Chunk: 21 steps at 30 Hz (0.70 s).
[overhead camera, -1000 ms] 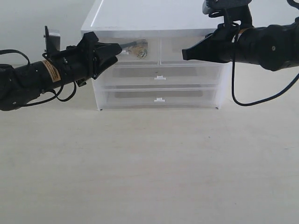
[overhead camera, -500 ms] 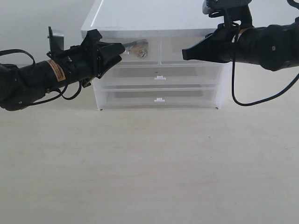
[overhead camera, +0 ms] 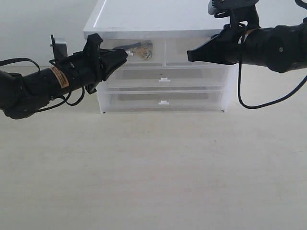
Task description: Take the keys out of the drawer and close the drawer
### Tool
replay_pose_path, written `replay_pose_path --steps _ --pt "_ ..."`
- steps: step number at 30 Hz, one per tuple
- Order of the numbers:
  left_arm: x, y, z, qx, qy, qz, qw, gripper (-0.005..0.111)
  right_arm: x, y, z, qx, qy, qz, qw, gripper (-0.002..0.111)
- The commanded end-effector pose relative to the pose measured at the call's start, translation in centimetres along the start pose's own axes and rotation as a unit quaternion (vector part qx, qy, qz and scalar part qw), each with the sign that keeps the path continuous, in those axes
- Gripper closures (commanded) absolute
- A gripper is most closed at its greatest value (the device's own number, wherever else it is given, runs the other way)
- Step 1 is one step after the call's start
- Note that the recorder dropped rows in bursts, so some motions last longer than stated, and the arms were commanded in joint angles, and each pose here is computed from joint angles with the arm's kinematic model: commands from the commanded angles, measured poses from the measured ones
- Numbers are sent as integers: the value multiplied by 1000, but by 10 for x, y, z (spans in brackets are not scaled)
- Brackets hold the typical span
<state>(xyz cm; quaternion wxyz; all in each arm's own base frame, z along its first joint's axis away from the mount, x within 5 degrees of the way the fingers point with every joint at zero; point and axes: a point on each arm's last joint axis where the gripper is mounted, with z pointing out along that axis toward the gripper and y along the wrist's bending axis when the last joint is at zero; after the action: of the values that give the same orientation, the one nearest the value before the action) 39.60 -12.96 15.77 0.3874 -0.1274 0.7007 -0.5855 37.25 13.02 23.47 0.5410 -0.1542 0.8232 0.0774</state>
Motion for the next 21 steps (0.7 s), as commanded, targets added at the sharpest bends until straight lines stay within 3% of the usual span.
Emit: replay_pose_path --steps 1,16,21 --pt "-5 -8 4 20 -14 8 1000 103 -22 -6 4 16 -108 6 994 108" --pt "3 -17 1 80 15 16 997 103 -22 -6 4 16 -107 3 994 108" --pt "9 -13 -3 77 23 9 997 103 -22 -6 4 16 -107 2 994 108"
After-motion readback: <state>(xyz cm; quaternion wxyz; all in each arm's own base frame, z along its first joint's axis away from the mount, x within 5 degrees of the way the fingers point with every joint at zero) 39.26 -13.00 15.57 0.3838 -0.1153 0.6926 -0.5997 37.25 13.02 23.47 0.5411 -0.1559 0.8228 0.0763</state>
